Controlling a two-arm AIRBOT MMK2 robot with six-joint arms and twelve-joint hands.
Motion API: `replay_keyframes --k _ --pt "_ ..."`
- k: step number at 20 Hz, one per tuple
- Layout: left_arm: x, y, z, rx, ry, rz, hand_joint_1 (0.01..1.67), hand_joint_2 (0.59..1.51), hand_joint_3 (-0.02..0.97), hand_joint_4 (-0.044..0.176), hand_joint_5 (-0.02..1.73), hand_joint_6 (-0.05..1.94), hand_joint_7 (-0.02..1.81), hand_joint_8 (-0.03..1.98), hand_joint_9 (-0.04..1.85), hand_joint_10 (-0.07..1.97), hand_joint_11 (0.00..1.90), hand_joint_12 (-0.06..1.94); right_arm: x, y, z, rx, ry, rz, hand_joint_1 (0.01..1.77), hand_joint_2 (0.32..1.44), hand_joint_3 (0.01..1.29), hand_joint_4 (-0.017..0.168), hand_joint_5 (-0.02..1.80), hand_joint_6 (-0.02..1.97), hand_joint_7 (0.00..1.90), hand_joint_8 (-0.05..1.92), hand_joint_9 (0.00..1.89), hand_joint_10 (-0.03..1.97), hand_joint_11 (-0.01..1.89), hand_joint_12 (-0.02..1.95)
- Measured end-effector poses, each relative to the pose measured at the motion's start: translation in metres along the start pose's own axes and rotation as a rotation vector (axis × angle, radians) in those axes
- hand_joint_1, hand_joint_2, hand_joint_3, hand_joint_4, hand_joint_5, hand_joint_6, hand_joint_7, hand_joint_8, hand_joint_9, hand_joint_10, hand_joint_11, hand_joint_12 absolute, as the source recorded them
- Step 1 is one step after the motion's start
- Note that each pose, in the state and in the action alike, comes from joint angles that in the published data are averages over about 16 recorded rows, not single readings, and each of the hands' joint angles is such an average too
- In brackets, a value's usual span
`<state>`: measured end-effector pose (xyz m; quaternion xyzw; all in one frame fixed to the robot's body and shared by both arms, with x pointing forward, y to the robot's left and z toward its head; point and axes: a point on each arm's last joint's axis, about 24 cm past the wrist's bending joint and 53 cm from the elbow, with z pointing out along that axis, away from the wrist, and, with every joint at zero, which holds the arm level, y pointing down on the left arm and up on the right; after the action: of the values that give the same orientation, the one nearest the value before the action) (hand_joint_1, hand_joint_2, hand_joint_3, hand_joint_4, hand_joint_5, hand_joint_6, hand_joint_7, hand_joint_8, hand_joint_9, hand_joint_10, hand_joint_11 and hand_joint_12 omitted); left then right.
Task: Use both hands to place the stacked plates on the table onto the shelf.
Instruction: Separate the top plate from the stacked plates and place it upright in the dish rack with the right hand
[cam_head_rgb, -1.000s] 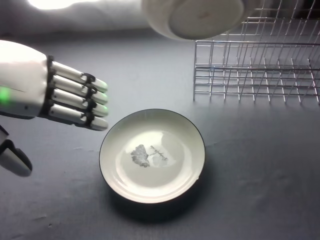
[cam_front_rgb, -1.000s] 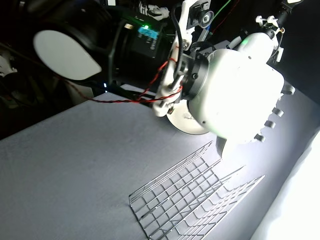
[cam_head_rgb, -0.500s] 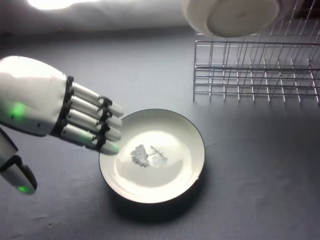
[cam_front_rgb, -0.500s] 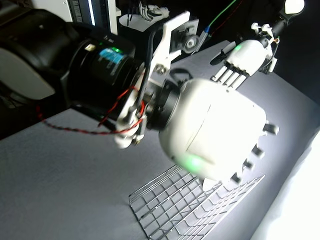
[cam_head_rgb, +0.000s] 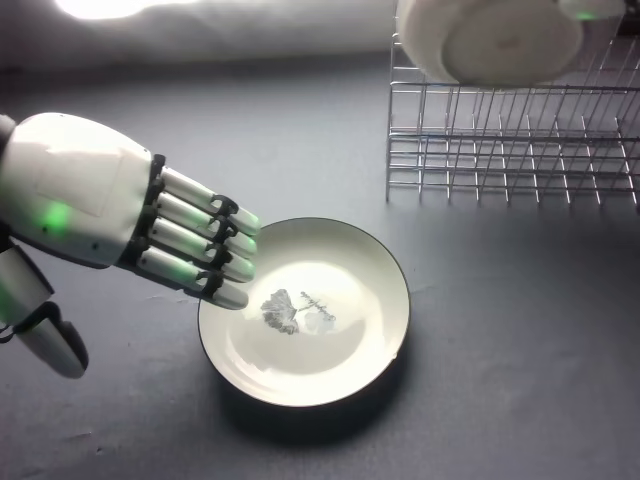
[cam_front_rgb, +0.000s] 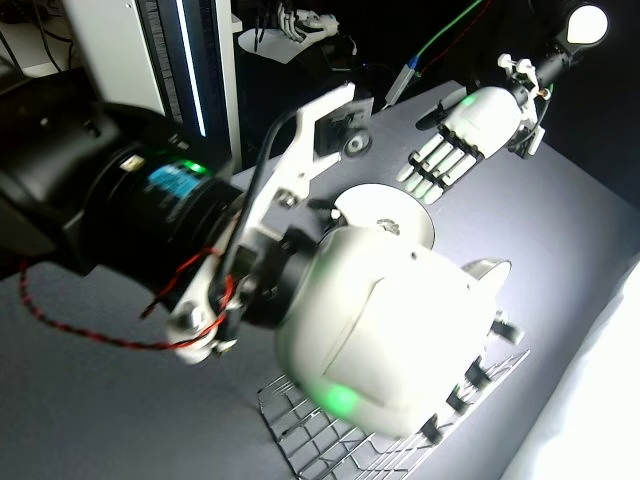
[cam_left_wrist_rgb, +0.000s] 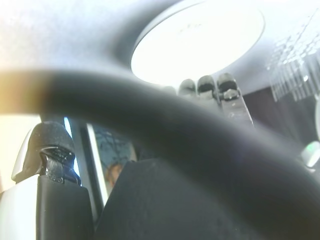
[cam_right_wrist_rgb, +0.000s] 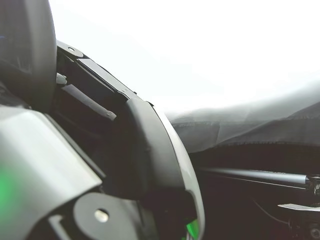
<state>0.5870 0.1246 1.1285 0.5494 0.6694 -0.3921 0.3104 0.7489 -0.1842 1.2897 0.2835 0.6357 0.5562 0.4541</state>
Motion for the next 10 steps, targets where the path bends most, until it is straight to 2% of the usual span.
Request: replay_keyframes --k 10 --pt "0.011 0.012 0.014 0.001 0.033 0.026 0.02 1.117 0.018 0.001 0.02 0.01 0.02 0.01 0.02 0.01 0.02 -0.01 -0.001 -0.034 -0.009 0.045 0.014 -0.125 1.43 1.02 0.01 -0.009 0.96 0.75 1.09 0.63 1.02 0.81 0.83 1.40"
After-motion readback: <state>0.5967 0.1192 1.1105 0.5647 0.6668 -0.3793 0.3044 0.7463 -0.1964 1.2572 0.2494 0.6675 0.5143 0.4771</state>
